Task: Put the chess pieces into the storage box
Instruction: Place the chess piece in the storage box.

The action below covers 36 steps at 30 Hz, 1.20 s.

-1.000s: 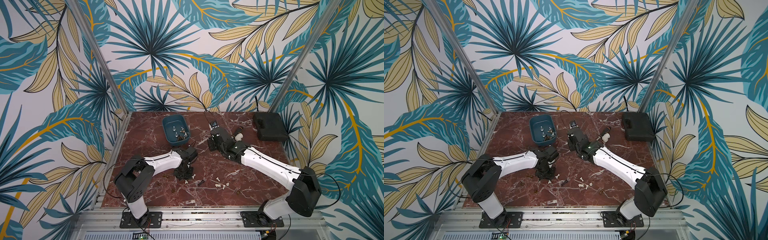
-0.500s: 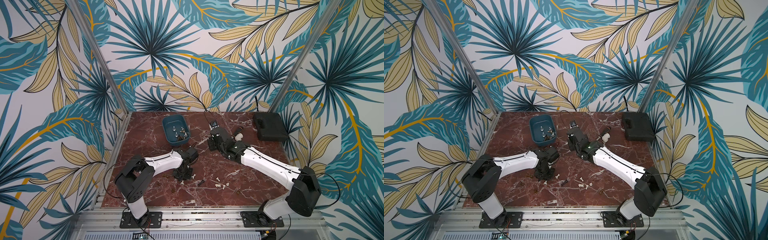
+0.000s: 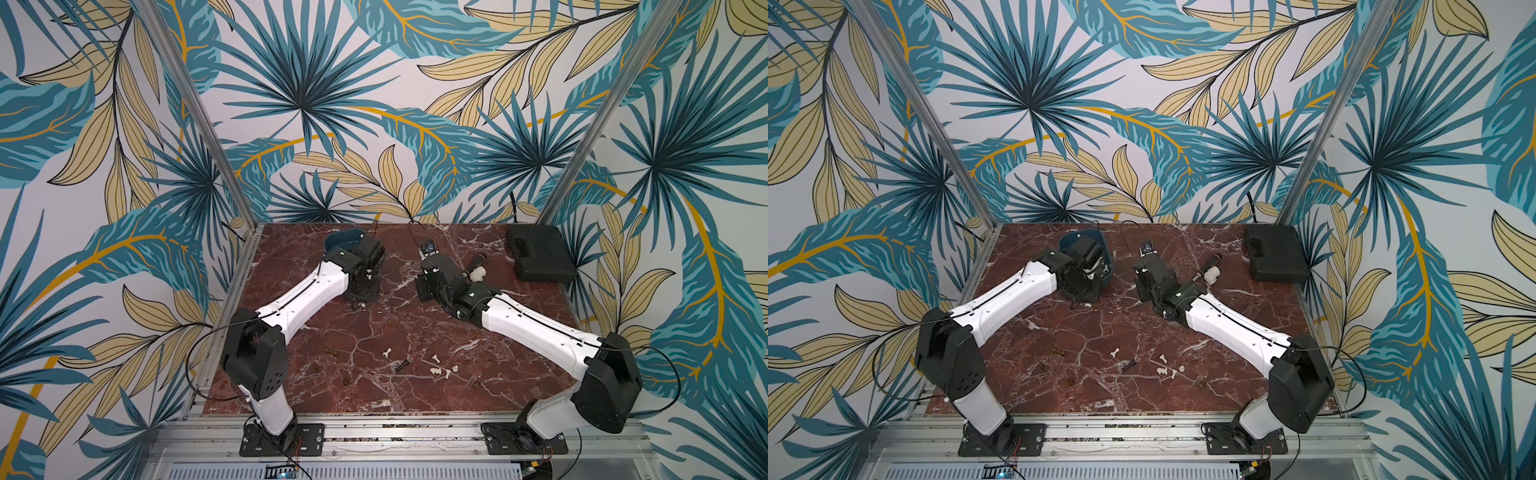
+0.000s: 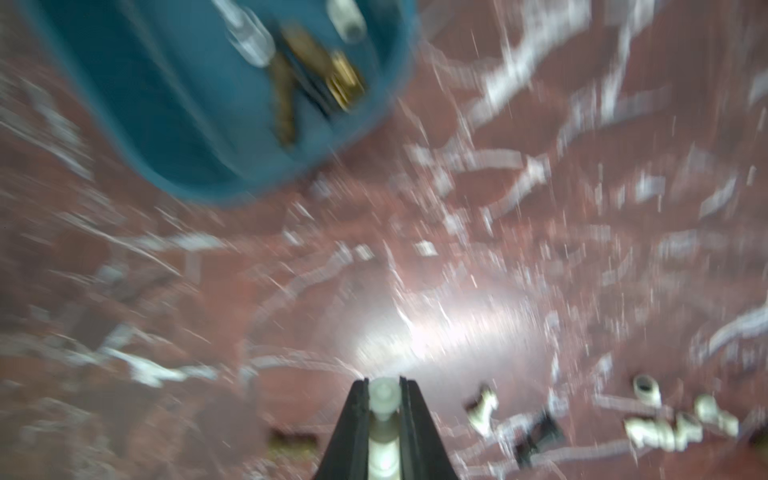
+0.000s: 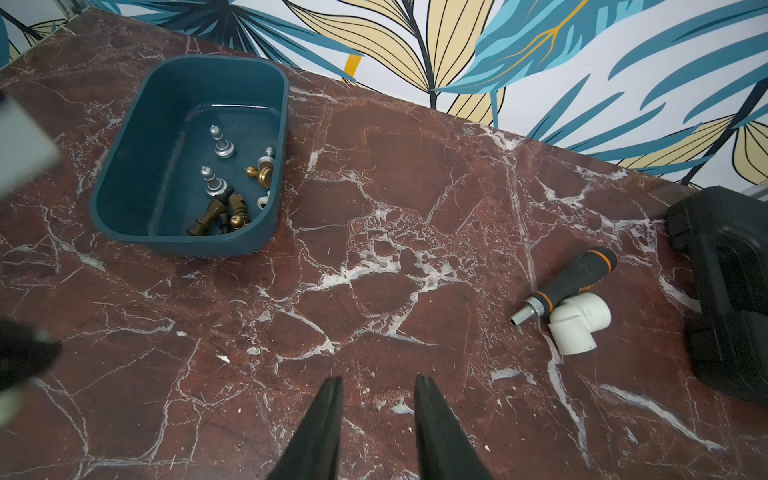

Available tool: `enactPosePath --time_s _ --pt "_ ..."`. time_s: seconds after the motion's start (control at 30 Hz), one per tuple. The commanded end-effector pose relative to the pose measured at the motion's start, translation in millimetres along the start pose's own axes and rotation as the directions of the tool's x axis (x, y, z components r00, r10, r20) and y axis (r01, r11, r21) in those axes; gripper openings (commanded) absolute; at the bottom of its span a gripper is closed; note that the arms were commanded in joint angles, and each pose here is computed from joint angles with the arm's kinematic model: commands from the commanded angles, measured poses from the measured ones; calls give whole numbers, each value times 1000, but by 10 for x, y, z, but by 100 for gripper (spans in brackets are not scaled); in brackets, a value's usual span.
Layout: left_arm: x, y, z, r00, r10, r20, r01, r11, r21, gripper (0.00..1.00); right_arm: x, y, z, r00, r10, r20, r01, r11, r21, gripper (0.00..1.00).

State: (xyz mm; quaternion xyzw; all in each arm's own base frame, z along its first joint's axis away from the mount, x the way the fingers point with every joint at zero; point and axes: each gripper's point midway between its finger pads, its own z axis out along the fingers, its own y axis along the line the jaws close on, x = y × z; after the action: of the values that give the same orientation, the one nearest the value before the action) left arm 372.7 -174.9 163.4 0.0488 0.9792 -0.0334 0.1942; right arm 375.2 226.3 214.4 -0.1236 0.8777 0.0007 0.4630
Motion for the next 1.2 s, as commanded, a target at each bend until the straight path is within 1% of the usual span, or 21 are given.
enactPosePath --time_s 0.0,0.07,0.17,0.27,0.37,0.5,0.6,0.67,0.77,0.83,0.87,0.97,1.03,1.1,1.17 --pt "-414 403 153 999 12 43 -7 994 -111 5 -94 -84 -114 999 30 23 -30 999 16 34" --pt "-647 586 284 998 -17 65 27 988 -151 5 -83 -88 -126 999 35 17 -35 999 14 34" --pt "-920 782 524 996 -50 76 63 982 -176 5 -41 -103 -144 999 39 5 -39 999 16 34" --pt "-1105 924 717 996 -45 72 60 973 -224 5 -2 -127 -162 999 41 -4 -41 999 21 34" --pt "-1202 984 914 998 -47 53 58 971 -234 7 34 -138 -179 999 41 -15 -41 999 22 34" --pt "-1277 974 1073 997 -57 47 66 975 -211 14 83 -148 -185 999 41 -30 -40 999 24 35" --pt "-1309 966 1078 996 -67 54 77 976 -206 32 116 -144 -196 998 42 -44 -41 999 19 36" --pt "-1331 946 1007 996 -67 63 78 977 -196 37 180 -125 -205 997 37 -73 -37 999 5 37" --pt "-1355 934 812 995 -68 78 82 980 -184 38 347 -52 -232 988 32 -150 -37 999 -35 37" --pt "-1372 929 619 993 -72 98 89 980 -178 38 496 108 -253 979 23 -203 -46 993 -111 37" --pt "-1375 920 495 991 -76 112 94 981 -169 38 581 241 -279 973 7 -230 -47 984 -170 37" --pt "-1339 838 128 985 -84 154 100 990 -104 38 889 648 -371 952 -75 -297 -32 940 -340 37" --pt "-1275 789 -93 981 -85 176 97 993 -62 39 1142 971 -501 934 -193 -302 38 891 -453 37" --pt "-1174 769 -288 978 -83 192 92 995 -37 39 1400 1177 -592 904 -293 -311 91 843 -530 38" --pt "-1053 768 -388 978 -80 192 87 996 -25 39 1604 1288 -612 882 -337 -331 92 810 -579 38"
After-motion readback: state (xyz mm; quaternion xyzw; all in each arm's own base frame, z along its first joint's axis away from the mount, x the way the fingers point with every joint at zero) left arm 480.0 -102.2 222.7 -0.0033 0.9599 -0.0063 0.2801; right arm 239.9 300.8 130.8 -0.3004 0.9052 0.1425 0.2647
